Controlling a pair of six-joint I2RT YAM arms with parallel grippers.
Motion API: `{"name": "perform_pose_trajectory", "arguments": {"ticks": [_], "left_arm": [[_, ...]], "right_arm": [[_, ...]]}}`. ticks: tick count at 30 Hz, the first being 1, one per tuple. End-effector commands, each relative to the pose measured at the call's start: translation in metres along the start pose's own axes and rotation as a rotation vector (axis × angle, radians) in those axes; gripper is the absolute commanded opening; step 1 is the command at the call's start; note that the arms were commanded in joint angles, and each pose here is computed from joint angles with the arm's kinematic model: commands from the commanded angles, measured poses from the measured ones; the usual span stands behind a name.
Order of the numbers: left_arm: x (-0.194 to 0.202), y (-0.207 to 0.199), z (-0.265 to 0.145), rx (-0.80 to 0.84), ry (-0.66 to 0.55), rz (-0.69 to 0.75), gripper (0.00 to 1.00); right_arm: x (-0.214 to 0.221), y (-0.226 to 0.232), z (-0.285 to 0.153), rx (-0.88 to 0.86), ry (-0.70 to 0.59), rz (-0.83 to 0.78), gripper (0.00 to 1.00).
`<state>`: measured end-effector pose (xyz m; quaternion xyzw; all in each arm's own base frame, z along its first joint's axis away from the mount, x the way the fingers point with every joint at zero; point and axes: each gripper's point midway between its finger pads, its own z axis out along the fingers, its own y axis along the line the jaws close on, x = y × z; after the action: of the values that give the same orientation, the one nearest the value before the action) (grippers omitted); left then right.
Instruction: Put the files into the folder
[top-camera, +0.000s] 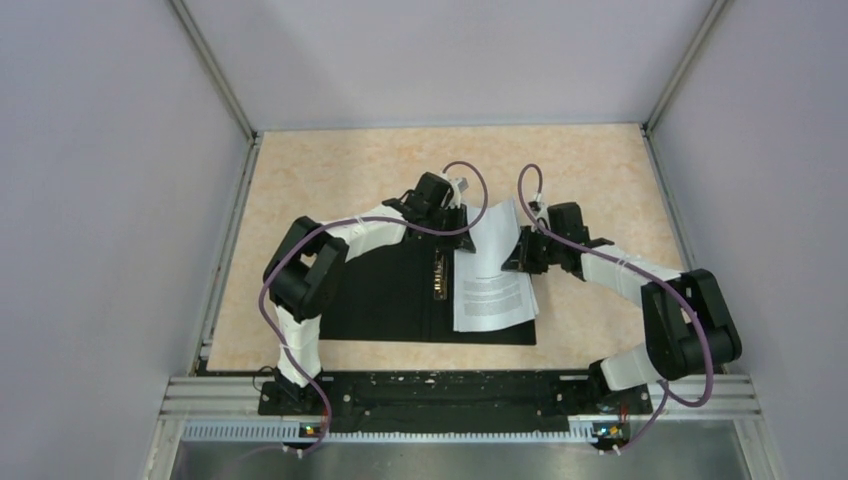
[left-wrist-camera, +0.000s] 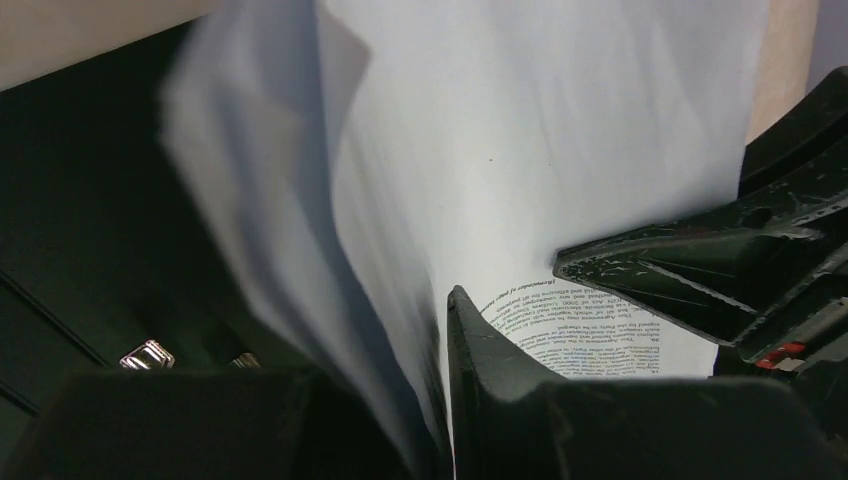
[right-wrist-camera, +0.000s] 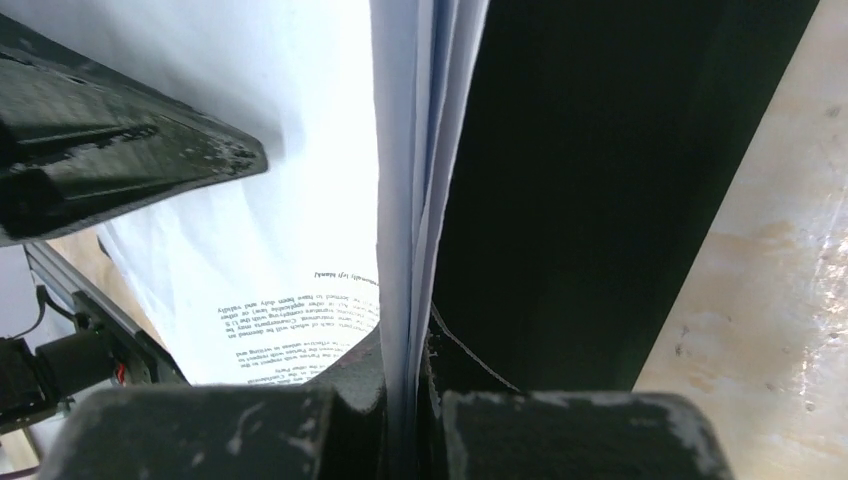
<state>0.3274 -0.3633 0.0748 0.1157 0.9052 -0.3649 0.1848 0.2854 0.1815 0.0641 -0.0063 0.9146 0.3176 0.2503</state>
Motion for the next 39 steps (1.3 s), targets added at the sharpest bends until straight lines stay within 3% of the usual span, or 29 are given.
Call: {"name": "perform_pose_trajectory", "arguments": {"ticks": [1,5,10,17,20,23,25,30,39], "left_arm": [[-0.008,0.004,-0.002,-0.013,-0.029,0.018,0.21],[-0.009,0.002,-0.003,-0.002,-0.029,0.037,0.23],[-0.030,-0.010,-0.019,0.064,-0.080,0.142,0.20],[-0.106,-0.042,-0.081,0.170,-0.385,0.548,0.07],[-0.140,-0.052,-0.110,0.240,-0.542,0.672,0.02],[-0.168,-0.056,-0.134,0.300,-0.655,0.749,0.00],[-0.180,-0.055,-0.137,0.321,-0.671,0.792,0.00],[-0.202,-0.050,-0.138,0.325,-0.734,0.910,0.00],[-0.221,-0.014,-0.106,0.313,-0.703,0.951,0.00]], "right_arm": [[-0.013,0.009,0.006,-0.054,-0.051,-0.027,0.00],[-0.014,0.013,0.005,-0.069,-0.052,-0.038,0.00],[-0.044,0.051,-0.014,-0.222,-0.193,-0.180,0.00],[-0.114,0.113,-0.061,-0.410,-0.576,-0.459,0.00],[-0.139,0.122,-0.057,-0.442,-0.642,-0.529,0.01],[-0.165,0.127,-0.043,-0.468,-0.657,-0.557,0.09],[-0.184,0.131,-0.038,-0.505,-0.673,-0.570,0.13],[-0.218,0.127,-0.022,-0.519,-0.715,-0.596,0.37],[-0.251,0.083,0.007,-0.511,-0.727,-0.583,0.48]]}}
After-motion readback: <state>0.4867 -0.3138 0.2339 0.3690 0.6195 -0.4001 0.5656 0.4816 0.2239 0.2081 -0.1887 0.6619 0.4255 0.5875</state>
